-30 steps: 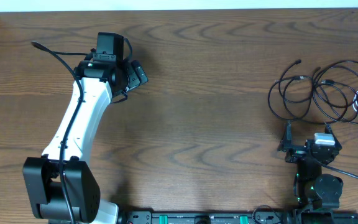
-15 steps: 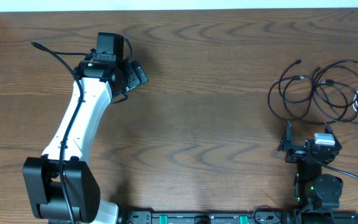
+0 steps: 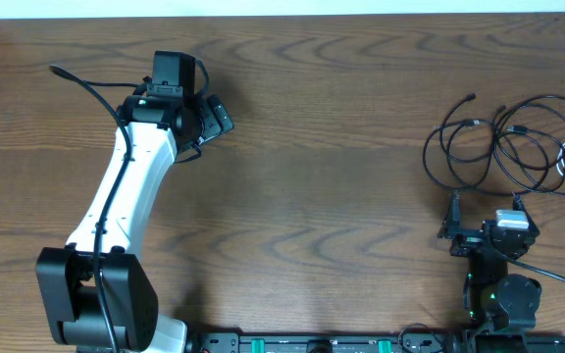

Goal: Untangle cables

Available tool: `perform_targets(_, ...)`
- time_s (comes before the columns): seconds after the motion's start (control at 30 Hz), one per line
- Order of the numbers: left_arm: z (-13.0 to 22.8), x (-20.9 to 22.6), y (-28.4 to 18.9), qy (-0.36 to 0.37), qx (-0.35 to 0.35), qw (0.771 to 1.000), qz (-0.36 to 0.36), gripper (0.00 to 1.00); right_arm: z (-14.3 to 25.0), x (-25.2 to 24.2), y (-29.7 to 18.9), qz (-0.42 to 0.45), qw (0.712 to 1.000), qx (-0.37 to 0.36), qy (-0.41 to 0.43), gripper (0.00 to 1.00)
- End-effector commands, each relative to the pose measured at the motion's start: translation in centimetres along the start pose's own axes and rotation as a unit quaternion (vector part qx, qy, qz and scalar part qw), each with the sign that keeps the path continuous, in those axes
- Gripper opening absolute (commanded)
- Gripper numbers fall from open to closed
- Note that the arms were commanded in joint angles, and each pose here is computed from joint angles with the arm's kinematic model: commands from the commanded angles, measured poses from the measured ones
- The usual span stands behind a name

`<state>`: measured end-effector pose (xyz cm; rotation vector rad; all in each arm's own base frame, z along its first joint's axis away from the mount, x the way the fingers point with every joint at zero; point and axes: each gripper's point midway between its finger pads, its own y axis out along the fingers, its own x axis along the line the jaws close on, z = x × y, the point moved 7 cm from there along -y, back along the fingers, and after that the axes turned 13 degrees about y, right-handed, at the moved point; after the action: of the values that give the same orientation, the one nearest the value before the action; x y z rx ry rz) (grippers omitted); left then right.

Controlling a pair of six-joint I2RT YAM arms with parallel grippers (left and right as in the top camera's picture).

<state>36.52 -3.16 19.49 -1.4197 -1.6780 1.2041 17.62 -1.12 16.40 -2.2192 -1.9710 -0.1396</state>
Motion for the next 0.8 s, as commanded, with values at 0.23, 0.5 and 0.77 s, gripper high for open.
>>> perform_targets(0.23,1.5,2.2,0.7,0.004,-0.016,0.997,-0.071,0.98,-0.1,-0.5,0.0,0.017,1.000,-0.005,0.007,0.99)
perform_targets(0.5,3.3,2.9,2.0,0.062,-0.186,0.980,-0.034,0.98,-0.1,-0.5,0.0,0.017,1.000,-0.005,0.007,0.99)
perform_targets(0.77,9.5,6.4,3.7,0.067,-0.223,0.971,-0.045,0.98,-0.1,-0.5,0.0,0.017,1.000,-0.005,0.007,0.99)
